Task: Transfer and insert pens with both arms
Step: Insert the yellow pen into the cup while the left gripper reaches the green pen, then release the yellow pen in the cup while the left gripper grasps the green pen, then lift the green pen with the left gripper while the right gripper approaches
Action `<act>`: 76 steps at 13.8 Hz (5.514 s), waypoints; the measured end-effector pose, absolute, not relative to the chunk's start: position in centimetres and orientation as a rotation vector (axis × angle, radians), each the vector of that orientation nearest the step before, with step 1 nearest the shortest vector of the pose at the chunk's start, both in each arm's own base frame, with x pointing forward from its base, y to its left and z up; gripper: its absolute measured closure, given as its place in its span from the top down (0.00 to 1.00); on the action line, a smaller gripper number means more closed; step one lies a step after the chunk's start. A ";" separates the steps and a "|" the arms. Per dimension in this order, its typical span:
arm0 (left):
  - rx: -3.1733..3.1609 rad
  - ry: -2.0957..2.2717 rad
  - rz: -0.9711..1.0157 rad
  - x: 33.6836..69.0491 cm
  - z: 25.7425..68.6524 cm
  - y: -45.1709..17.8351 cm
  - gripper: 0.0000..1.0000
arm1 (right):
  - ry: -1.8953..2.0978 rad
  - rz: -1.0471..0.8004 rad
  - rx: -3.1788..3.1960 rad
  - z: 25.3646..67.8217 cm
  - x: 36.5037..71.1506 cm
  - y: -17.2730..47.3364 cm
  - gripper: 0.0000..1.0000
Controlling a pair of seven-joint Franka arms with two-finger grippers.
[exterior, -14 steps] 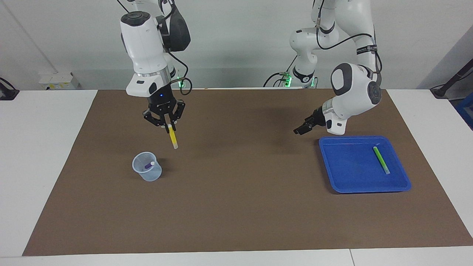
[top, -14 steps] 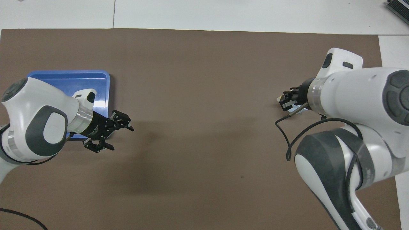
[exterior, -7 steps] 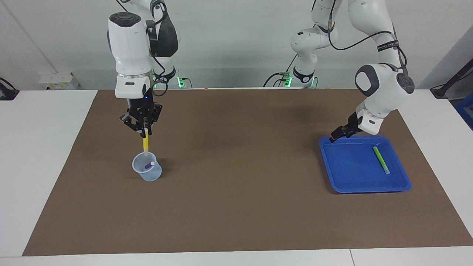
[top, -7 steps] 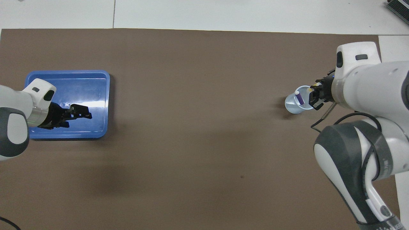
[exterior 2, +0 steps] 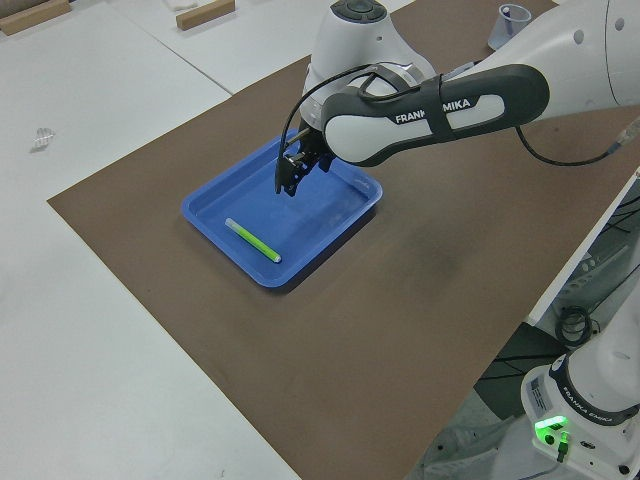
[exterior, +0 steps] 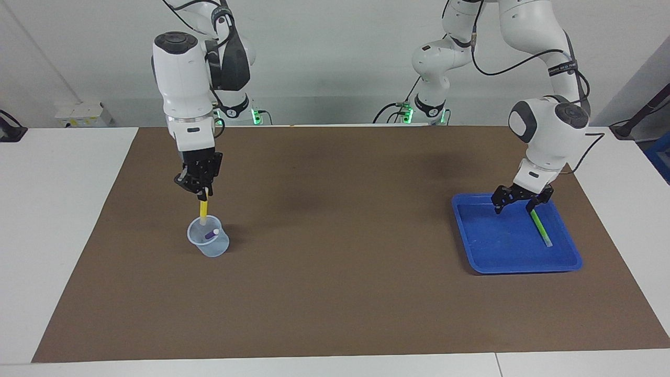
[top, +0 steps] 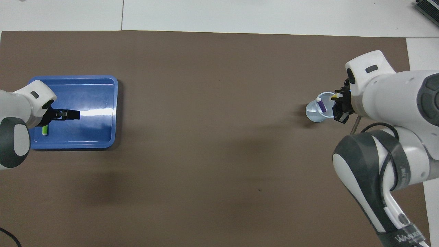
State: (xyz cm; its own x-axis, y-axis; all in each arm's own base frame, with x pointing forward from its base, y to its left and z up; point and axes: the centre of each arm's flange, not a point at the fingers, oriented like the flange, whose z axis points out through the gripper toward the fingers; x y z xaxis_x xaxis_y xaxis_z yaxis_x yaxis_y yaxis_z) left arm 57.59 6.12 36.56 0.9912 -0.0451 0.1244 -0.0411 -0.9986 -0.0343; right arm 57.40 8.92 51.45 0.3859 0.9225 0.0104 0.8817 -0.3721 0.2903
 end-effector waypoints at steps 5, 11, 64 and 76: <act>-3.082 0.085 -0.209 59.8 31.4 13.3 1.00 | 1.707 0.183 2.359 48.8 57.8 9.1 0.19; -3.082 0.111 -0.214 60.7 31.0 13.3 0.86 | 1.754 0.131 2.347 46.9 57.5 8.9 0.19; -3.270 -0.966 0.934 57.8 33.1 4.8 0.17 | -0.984 0.073 3.426 55.9 50.6 28.9 1.00; -3.007 -1.435 1.057 56.7 41.2 -9.5 0.17 | -1.279 0.091 3.399 56.5 49.5 32.0 1.00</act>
